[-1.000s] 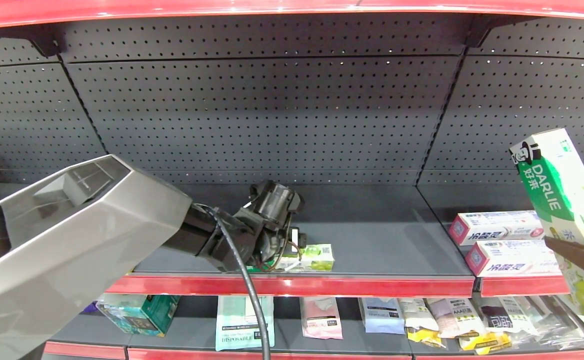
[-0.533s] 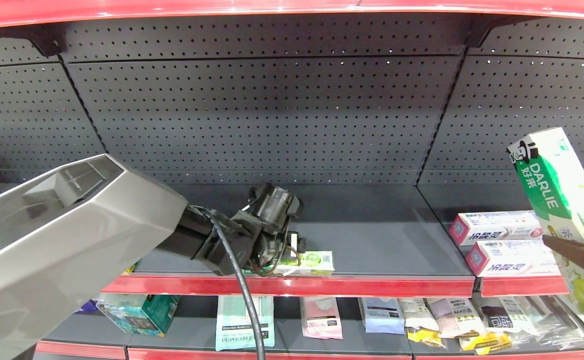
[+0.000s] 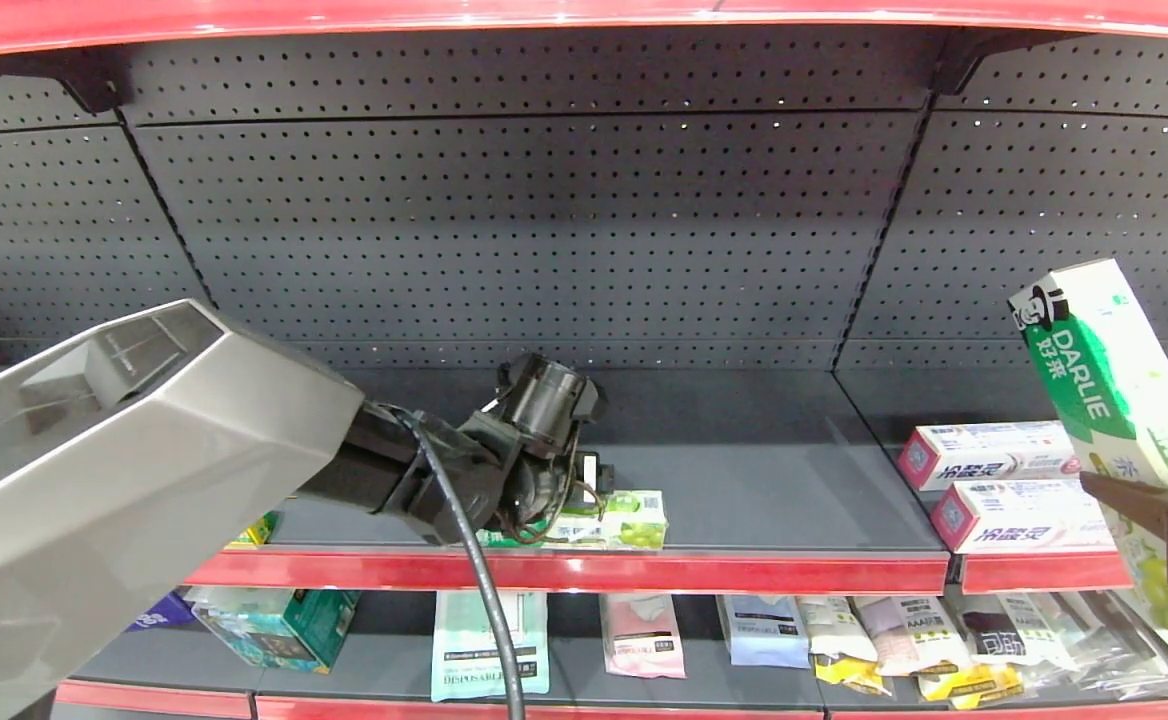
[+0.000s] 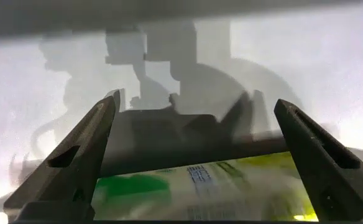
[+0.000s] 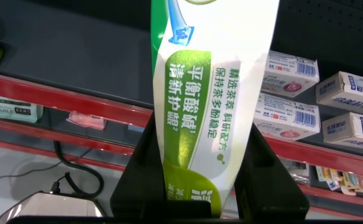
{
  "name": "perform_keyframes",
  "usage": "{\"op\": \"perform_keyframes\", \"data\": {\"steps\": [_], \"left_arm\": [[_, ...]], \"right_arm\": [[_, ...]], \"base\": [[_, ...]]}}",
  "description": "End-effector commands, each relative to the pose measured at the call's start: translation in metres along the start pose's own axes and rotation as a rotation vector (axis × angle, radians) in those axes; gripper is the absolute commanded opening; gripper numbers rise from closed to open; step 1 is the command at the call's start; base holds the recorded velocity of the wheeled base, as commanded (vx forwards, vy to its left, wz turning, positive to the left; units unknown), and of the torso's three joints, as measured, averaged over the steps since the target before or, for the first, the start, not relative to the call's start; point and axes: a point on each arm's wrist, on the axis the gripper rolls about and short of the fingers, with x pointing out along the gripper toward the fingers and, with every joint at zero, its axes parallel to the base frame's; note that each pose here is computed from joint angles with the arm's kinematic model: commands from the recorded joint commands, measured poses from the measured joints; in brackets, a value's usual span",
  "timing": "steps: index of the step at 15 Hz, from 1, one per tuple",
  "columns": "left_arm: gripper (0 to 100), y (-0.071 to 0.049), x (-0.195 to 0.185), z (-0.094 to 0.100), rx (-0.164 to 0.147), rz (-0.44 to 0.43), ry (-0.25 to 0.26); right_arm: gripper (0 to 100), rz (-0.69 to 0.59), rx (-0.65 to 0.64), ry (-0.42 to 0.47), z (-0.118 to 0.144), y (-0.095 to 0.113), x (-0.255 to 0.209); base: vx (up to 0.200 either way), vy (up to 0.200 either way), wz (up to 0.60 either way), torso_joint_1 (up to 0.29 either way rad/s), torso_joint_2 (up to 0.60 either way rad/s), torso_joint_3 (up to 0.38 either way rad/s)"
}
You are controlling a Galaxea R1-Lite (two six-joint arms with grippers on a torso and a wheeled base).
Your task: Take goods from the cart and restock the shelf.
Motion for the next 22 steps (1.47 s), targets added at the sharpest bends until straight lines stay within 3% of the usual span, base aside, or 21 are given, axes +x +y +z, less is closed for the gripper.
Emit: {"op": "perform_keyframes", "data": {"steps": [1, 4, 7, 10, 13, 16, 20, 22], "left_arm": [[100, 0.007, -0.014, 0.016, -0.027, -0.001, -0.045], [100, 0.022, -0.035, 0.029, -0.058, 0.009, -0.085], [100, 0.036, -0.066, 0.022, -0.066, 0.013, -0.085], [100, 0.054, -0.108, 0.016, -0.077, 0.007, -0.118], [100, 0.099, -0.166, -0.009, -0.122, 0.052, -0.15], [100, 0.143, -0.203, -0.036, -0.202, 0.141, -0.189], [100, 0.17, -0.244, -0.084, -0.247, 0.197, -0.239], [100, 0.178, -0.262, -0.097, -0.246, 0.239, -0.232]], "right_arm": [[0, 0.005, -0.002, 0.024, -0.001, 0.001, 0.006], [0, 0.011, -0.006, 0.044, -0.001, 0.001, 0.012], [0, 0.047, -0.015, 0.063, -0.001, 0.003, 0.019], [0, 0.09, -0.07, 0.062, 0.007, 0.002, 0.03], [0, 0.138, -0.123, 0.069, 0.016, 0.003, 0.045], [0, 0.153, -0.159, 0.074, 0.017, 0.004, 0.051], [0, 0.214, -0.176, 0.081, 0.017, 0.012, 0.057], [0, 0.255, -0.185, 0.09, 0.016, 0.015, 0.062]], "base": [[0.0, 0.0, 0.0, 0.0, 0.0, 0.0], [0.0, 0.0, 0.0, 0.0, 0.0, 0.0], [0.0, 0.0, 0.0, 0.0, 0.0, 0.0], [0.0, 0.0, 0.0, 0.0, 0.0, 0.0], [0.0, 0.0, 0.0, 0.0, 0.0, 0.0], [0.0, 0.0, 0.0, 0.0, 0.0, 0.0], [0.0, 0.0, 0.0, 0.0, 0.0, 0.0], [0.0, 0.0, 0.0, 0.0, 0.0, 0.0]]}}
